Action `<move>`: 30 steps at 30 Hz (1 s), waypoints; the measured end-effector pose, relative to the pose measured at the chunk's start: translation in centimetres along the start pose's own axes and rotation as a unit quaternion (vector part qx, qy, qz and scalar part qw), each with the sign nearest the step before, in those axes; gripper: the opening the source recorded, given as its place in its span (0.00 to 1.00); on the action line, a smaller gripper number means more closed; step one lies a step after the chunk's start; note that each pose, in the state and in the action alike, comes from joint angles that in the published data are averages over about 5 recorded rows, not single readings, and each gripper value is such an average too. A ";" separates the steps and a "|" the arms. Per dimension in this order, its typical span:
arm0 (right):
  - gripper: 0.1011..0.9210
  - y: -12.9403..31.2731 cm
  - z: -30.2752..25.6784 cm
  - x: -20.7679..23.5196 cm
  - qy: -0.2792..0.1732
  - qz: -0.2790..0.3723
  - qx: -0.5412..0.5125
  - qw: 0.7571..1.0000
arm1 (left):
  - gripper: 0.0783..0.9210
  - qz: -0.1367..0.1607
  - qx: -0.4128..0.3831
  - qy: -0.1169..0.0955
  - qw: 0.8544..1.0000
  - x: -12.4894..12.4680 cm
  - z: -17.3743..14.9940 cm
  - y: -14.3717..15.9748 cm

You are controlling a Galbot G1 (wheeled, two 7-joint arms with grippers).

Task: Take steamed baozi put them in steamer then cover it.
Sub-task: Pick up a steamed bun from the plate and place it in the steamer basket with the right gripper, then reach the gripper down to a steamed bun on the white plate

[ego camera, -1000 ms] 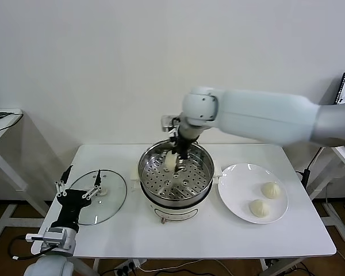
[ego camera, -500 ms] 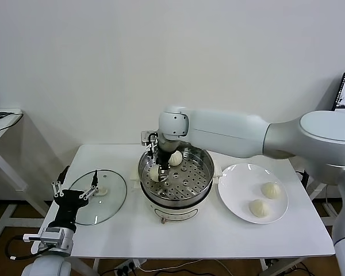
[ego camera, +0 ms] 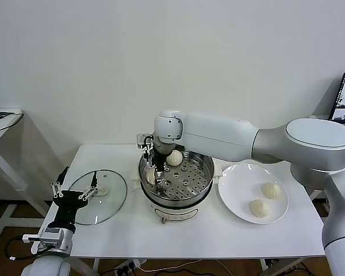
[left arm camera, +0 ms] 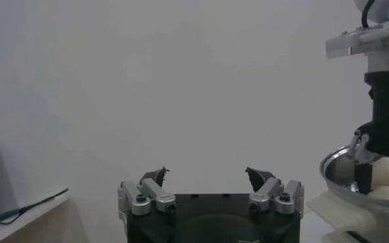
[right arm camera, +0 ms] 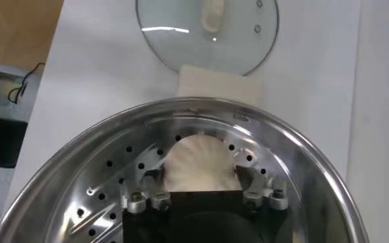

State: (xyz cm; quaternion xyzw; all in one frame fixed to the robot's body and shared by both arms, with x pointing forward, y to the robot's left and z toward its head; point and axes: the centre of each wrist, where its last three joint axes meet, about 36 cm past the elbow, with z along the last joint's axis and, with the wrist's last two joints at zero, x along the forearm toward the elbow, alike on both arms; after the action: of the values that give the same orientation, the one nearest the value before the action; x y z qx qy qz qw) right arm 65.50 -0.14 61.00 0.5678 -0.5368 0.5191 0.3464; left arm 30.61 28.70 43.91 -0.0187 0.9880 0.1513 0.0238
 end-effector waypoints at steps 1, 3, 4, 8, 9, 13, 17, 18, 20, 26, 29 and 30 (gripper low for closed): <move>0.88 -0.1 0.3 0.7 -0.001 0.002 -0.001 1.000 | 0.88 0.001 0.000 0.000 1.000 0.0 0.0 0.0; 0.88 -0.1 1.2 2.3 -0.003 0.006 -0.003 1.000 | 0.88 0.002 0.000 -0.001 1.000 0.0 -0.1 -0.1; 0.88 -0.1 1.8 3.2 -0.004 0.008 -0.004 1.000 | 0.88 0.002 0.000 -0.001 1.000 0.0 -0.1 -0.2; 0.88 0.1 4.9 7.4 -0.006 0.018 -0.013 1.000 | 0.88 0.005 -0.002 -0.003 1.000 0.2 -0.4 -0.3; 0.88 0.3 5.9 8.5 -0.006 0.021 -0.016 1.000 | 0.88 0.006 -0.002 -0.003 1.000 0.2 -0.4 -0.4; 0.88 1.5 10.8 12.3 -0.003 0.027 -0.032 0.999 | 0.88 0.013 -0.004 -0.001 1.000 0.4 -0.4 -0.5; 0.88 3.5 16.2 14.6 -0.002 0.028 -0.050 0.998 | 0.88 0.021 -0.006 0.002 1.000 0.6 -0.4 -0.7; 0.88 4.1 17.7 15.0 -0.002 0.028 -0.056 0.998 | 0.88 0.023 -0.006 0.003 1.000 0.6 -0.3 -0.8; 0.88 5.3 20.5 15.3 -0.003 0.026 -0.067 0.997 | 0.88 0.028 -0.007 0.006 1.000 0.7 -0.2 -0.8; 0.88 9.0 27.7 13.2 -0.003 0.014 -0.095 0.995 | 0.88 0.037 -0.010 0.014 0.999 0.9 0.4 -0.9; 0.88 10.6 30.6 11.2 0.003 0.003 -0.104 0.995 | 0.88 0.041 -0.010 0.016 0.999 1.0 0.6 -1.0; 0.88 11.1 31.4 10.5 0.007 0.000 -0.107 0.994 | 0.88 0.043 -0.011 0.016 0.999 1.0 0.6 -1.0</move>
State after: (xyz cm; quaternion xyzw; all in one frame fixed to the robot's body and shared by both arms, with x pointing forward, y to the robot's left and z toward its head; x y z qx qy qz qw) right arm 60.35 -34.67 62.29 0.5240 -0.5869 0.4625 0.4087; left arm 29.67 27.89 42.99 0.0206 0.9865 0.1626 0.0008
